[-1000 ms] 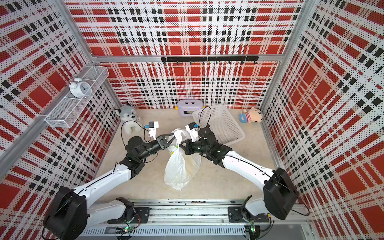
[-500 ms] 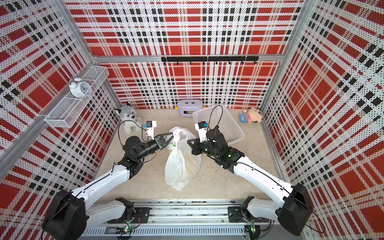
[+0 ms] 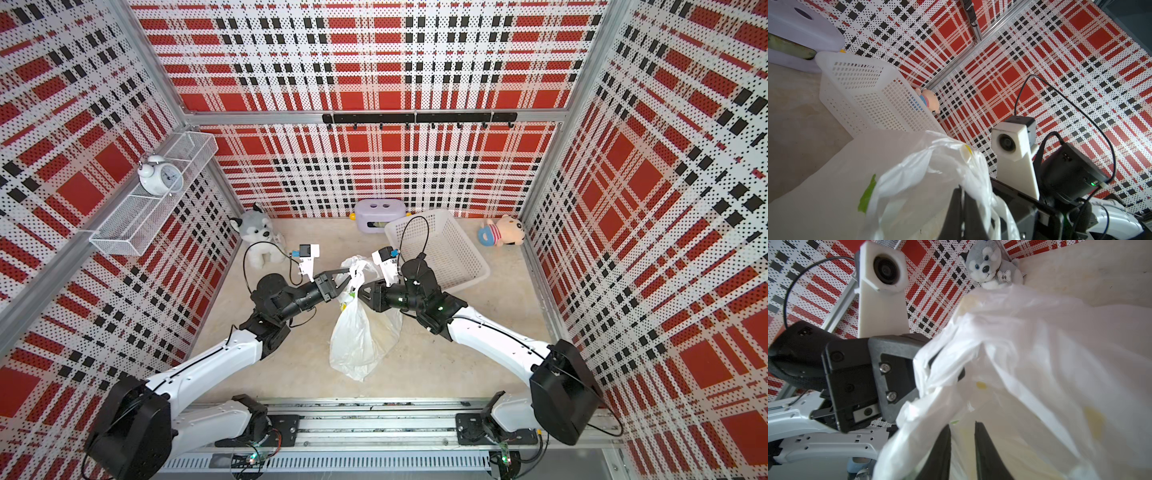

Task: Place the banana into a plastic bag & tie a knot
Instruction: Tie the plastic bag at the center of the board.

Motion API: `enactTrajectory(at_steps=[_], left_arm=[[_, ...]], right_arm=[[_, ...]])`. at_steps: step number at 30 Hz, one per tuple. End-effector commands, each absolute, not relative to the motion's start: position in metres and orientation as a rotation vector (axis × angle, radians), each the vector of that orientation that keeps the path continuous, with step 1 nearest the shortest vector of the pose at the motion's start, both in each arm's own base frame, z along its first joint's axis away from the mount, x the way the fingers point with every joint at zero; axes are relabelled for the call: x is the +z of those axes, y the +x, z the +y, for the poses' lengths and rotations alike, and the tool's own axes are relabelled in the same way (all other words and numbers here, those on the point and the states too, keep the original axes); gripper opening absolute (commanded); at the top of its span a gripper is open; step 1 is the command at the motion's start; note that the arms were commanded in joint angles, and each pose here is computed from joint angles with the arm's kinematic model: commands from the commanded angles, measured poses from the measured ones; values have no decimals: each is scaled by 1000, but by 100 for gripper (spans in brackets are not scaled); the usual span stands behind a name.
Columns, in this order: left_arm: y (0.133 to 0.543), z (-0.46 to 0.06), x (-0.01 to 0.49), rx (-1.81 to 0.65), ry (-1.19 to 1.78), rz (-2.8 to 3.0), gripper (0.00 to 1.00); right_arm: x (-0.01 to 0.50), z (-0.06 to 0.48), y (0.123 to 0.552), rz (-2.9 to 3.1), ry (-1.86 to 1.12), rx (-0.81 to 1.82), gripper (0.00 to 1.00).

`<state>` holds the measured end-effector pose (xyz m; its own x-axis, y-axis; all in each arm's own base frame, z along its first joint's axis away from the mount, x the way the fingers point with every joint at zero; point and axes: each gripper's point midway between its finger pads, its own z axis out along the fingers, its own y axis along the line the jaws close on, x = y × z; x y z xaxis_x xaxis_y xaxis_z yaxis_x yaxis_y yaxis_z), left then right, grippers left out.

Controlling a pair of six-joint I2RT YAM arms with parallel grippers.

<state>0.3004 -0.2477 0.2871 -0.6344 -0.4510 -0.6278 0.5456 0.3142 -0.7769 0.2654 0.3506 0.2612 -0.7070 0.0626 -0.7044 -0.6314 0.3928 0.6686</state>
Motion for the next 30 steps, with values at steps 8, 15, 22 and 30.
enactTrajectory(at_steps=[8, 15, 22, 30], left_arm=[[300, -251, 291, -1460, 112, 1697, 0], [301, -252, 290, -1462, 110, 1698, 0], [302, -252, 287, -1455, 108, 1706, 0], [300, -255, 285, -1447, 118, 1707, 0]], right_arm=[[295, 355, 257, 1810, -518, 1535, 33], [285, 350, 251, 1841, -537, 1510, 34], [276, 342, 247, 1873, -525, 1473, 41], [296, 351, 255, 1825, -513, 1522, 41]])
